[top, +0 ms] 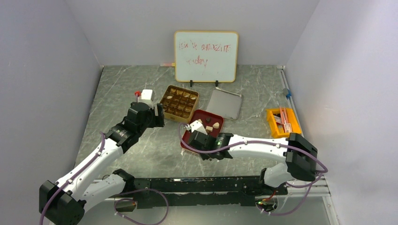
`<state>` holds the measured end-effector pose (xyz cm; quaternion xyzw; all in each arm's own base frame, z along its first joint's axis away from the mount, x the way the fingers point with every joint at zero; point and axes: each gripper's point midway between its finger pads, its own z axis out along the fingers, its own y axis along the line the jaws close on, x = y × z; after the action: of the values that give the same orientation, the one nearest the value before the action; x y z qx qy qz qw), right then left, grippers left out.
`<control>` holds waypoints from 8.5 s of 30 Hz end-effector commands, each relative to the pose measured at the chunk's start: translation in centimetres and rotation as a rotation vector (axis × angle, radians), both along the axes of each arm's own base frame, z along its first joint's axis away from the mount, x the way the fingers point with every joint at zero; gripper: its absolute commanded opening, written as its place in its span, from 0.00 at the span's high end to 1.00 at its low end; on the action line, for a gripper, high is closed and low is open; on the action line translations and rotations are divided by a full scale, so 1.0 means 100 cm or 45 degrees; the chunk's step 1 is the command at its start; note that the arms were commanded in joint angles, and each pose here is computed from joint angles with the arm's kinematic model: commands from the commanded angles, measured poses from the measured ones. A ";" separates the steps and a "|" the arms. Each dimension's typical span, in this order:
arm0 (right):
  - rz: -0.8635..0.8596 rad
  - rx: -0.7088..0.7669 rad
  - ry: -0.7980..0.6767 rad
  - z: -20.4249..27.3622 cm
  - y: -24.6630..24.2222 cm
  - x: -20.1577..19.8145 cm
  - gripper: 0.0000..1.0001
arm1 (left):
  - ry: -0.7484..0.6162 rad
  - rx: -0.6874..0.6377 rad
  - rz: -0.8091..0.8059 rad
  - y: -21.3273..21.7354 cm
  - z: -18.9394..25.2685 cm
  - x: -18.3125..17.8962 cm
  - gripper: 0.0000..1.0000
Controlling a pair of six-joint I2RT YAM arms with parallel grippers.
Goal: Pack the chocolate
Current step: Pick up the fake chocolate from the plate, then place the fake chocolate in the packing box, then pick up the fake chocolate from the plate.
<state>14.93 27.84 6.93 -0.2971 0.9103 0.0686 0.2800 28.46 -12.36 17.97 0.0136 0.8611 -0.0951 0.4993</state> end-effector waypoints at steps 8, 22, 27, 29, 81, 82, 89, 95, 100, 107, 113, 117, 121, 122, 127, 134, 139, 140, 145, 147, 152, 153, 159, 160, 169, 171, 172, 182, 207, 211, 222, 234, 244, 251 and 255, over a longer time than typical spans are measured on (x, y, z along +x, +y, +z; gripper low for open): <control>-0.027 0.130 -0.136 0.068 0.017 0.018 1.00 | -0.099 -0.057 0.029 0.000 0.025 0.006 0.17; -0.049 0.180 -0.276 0.127 0.048 0.060 1.00 | -0.122 -0.047 0.041 0.003 0.031 0.006 0.16; -0.131 0.178 -0.297 0.132 0.051 0.113 1.00 | -0.132 -0.043 0.045 0.005 0.033 0.004 0.16; -0.154 0.188 -0.307 0.134 0.053 0.136 1.00 | -0.133 -0.042 0.043 0.006 0.033 0.003 0.16; -0.228 0.179 -0.286 0.079 0.093 0.279 0.97 | -0.097 -0.005 0.007 0.002 0.020 0.004 0.16; -0.225 0.179 -0.287 0.079 0.093 0.279 0.95 | -0.096 -0.005 0.009 0.003 0.020 0.004 0.16; -0.226 0.179 -0.287 0.079 0.091 0.280 0.88 | -0.100 -0.016 0.008 0.002 0.021 0.004 0.16; -0.225 0.180 -0.284 0.077 0.089 0.279 0.83 | -0.096 -0.023 0.012 0.001 0.021 0.004 0.16; -0.229 0.181 -0.281 0.077 0.085 0.279 0.80 | -0.094 -0.032 0.013 0.001 0.020 0.003 0.16; -0.229 0.189 -0.282 0.078 0.083 0.280 0.77 | -0.089 -0.036 0.016 0.001 0.019 0.002 0.16; -0.229 0.193 -0.286 0.079 0.083 0.280 0.74 | -0.087 -0.037 0.018 0.002 0.019 0.001 0.16; -0.224 0.202 -0.287 0.081 0.084 0.279 0.71 | -0.088 -0.037 0.020 0.002 0.019 0.001 0.16; -0.225 0.205 -0.287 0.083 0.084 0.279 0.69 | -0.087 -0.039 0.020 0.002 0.020 0.001 0.16; -0.225 0.206 -0.287 0.083 0.084 0.279 0.69 | -0.089 -0.041 0.021 0.002 0.020 0.001 0.16; -0.224 0.211 -0.289 0.085 0.083 0.278 0.68 | -0.089 -0.044 0.022 0.003 0.021 0.000 0.16; -0.223 0.224 -0.294 0.089 0.083 0.277 0.67 | -0.089 -0.046 0.021 0.003 0.022 -0.001 0.16; -0.226 0.226 -0.298 0.090 0.082 0.276 0.67 | -0.090 -0.049 0.021 0.003 0.023 -0.002 0.17; -0.228 0.227 -0.298 0.090 0.083 0.276 0.67 | -0.092 -0.050 0.022 0.003 0.023 -0.002 0.17; -0.239 0.238 -0.319 0.096 0.080 0.276 0.72 | -0.089 -0.048 0.026 0.004 0.022 -0.003 0.17; -0.240 0.243 -0.329 0.102 0.078 0.275 0.73 | -0.089 -0.047 0.028 0.005 0.022 -0.003 0.16; -0.255 0.265 -0.359 0.121 0.069 0.268 0.75 | -0.087 -0.046 0.037 0.007 0.021 -0.004 0.17; -0.257 0.270 -0.364 0.126 0.067 0.265 0.75 | -0.087 -0.047 0.038 0.007 0.021 -0.005 0.16; -0.275 0.282 -0.388 0.149 0.042 0.236 0.76 | -0.085 -0.054 0.040 0.007 0.021 -0.006 0.17; -0.274 0.281 -0.384 0.151 0.038 0.228 0.76 | -0.085 -0.055 0.040 0.007 0.021 -0.006 0.17; -0.215 0.275 -0.293 0.147 0.007 0.114 0.77 | -0.080 -0.064 0.029 0.003 0.019 -0.005 0.17; -0.214 0.241 -0.241 0.134 -0.002 0.086 0.76 | -0.081 -0.066 0.023 0.002 0.019 -0.005 0.17; -0.213 0.238 -0.219 0.131 -0.005 0.074 0.76 | -0.079 -0.067 0.022 0.002 0.018 -0.005 0.17; -0.242 0.195 -0.056 0.099 -0.034 0.007 0.75 | -0.085 -0.077 0.000 -0.006 0.020 -0.001 0.17; -0.248 0.086 0.012 0.057 -0.034 0.000 0.64 | -0.073 -0.044 -0.023 -0.012 0.012 0.006 0.17; -0.248 0.072 0.050 0.051 -0.037 -0.006 0.64 | -0.071 -0.037 -0.020 -0.011 0.011 0.006 0.16; -0.256 0.008 0.159 0.021 -0.040 -0.030 0.63 | -0.051 -0.048 -0.023 -0.013 0.000 0.005 0.16; -0.239 -0.056 0.145 -0.002 -0.037 -0.025 0.61 | -0.048 -0.039 -0.015 -0.011 0.000 0.005 0.17; -0.213 -0.076 0.115 -0.007 -0.029 -0.016 0.59 | -0.047 -0.044 -0.018 -0.013 0.000 0.007 0.17; -0.213 -0.083 0.109 -0.009 -0.027 -0.005 0.60 | -0.045 -0.041 -0.014 -0.012 -0.001 0.006 0.17; -0.209 -0.097 0.096 -0.009 -0.023 0.002 0.60 | -0.046 -0.034 -0.014 -0.012 -0.001 0.007 0.17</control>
<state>13.50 23.96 4.97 -0.2281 0.9503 0.0122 0.2113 28.63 -13.08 16.90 0.0150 0.8605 -0.0995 0.4993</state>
